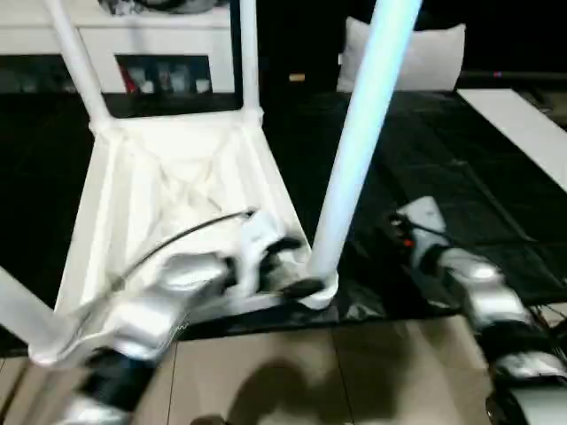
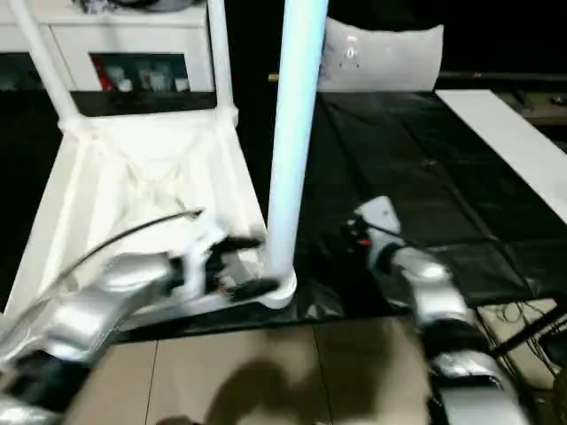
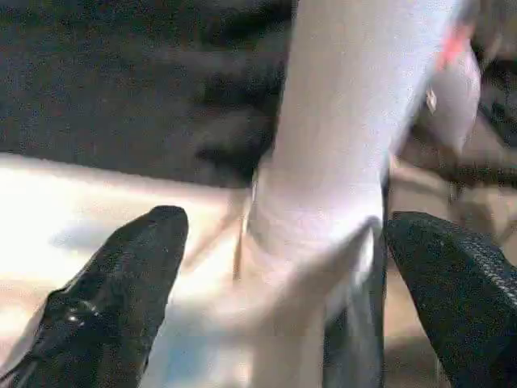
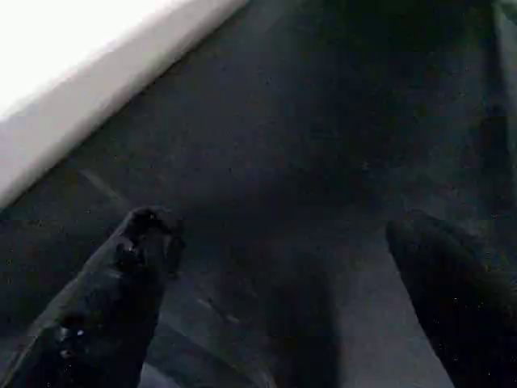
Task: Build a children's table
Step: Rotate table base
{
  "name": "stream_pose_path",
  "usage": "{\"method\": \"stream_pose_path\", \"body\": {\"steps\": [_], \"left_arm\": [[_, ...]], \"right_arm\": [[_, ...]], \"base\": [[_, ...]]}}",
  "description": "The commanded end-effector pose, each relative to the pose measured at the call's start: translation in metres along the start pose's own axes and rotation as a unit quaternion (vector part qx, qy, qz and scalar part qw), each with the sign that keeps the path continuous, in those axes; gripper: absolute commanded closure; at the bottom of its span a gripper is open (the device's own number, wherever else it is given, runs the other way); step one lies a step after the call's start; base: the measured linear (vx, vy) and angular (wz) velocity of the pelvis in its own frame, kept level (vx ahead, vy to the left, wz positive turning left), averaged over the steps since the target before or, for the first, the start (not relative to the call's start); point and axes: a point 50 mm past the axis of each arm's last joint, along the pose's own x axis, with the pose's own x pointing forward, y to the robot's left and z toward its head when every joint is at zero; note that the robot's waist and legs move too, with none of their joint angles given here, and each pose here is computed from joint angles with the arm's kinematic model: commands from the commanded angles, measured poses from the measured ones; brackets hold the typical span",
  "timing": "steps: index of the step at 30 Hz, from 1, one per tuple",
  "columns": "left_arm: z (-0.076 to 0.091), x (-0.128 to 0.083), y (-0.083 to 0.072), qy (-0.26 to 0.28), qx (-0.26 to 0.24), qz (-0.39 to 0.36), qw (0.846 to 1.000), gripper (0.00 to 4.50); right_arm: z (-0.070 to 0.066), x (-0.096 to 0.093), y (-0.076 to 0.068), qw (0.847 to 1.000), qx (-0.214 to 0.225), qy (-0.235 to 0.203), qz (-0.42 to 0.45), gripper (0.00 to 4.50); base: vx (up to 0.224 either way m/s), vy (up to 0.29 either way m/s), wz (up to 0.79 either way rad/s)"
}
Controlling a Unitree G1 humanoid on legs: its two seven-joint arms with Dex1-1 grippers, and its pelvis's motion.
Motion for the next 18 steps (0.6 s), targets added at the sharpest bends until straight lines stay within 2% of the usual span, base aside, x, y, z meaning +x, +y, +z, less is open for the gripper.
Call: {"method": "stream_pose_path", "body": {"steps": [1,2,3,5,8,10,12,16,18], "left_arm": [[0.005,-0.001,-0.009,0.015,0.031,-0.023,0.999,0.41],[0.005,-0.001,-0.009,0.015,0.031,-0.023,0.999,0.41],[0.004,-0.003,-0.01,0.021,0.037,-0.022,0.999,0.68],[0.001,-0.007,-0.009,0.036,0.045,-0.001,0.998,0.81],[-0.007,-0.014,-0.006,0.062,0.015,0.036,0.997,0.97],[-0.011,-0.016,-0.006,0.067,0.0,0.044,0.997,1.26],[-0.012,-0.017,-0.008,0.067,-0.002,0.043,0.997,1.32],[-0.017,-0.018,-0.009,0.095,0.006,0.048,0.994,1.75],[-0.018,-0.017,-0.008,0.1,0.008,0.046,0.994,1.78]], "right_arm": [[0.011,-0.007,0.003,0.999,-0.011,-0.02,0.037,0.0],[0.011,-0.007,0.003,0.999,-0.011,-0.02,0.037,0.0],[0.012,-0.009,0.004,0.999,-0.012,-0.022,0.044,0.0],[0.016,-0.017,0.007,0.998,-0.022,-0.024,0.059,0.0],[0.024,-0.029,0.016,0.995,-0.025,-0.029,0.094,0.0],[0.028,-0.034,0.025,0.991,-0.011,-0.033,0.129,0.0],[0.027,-0.036,0.032,0.987,-0.016,-0.025,0.156,0.0],[0.024,-0.045,0.045,0.979,-0.031,0.002,0.203,0.0],[0.024,-0.048,0.047,0.975,-0.03,0.009,0.218,0.0]], "base": [[0.0,0.0,0.0],[0.0,0.0,0.0],[0.0,0.0,0.0],[0.0,0.0,0.0],[0.0,0.0,0.0],[0.0,0.0,0.0],[0.0,0.0,0.0],[0.0,0.0,0.0],[0.0,0.0,0.0]]}}
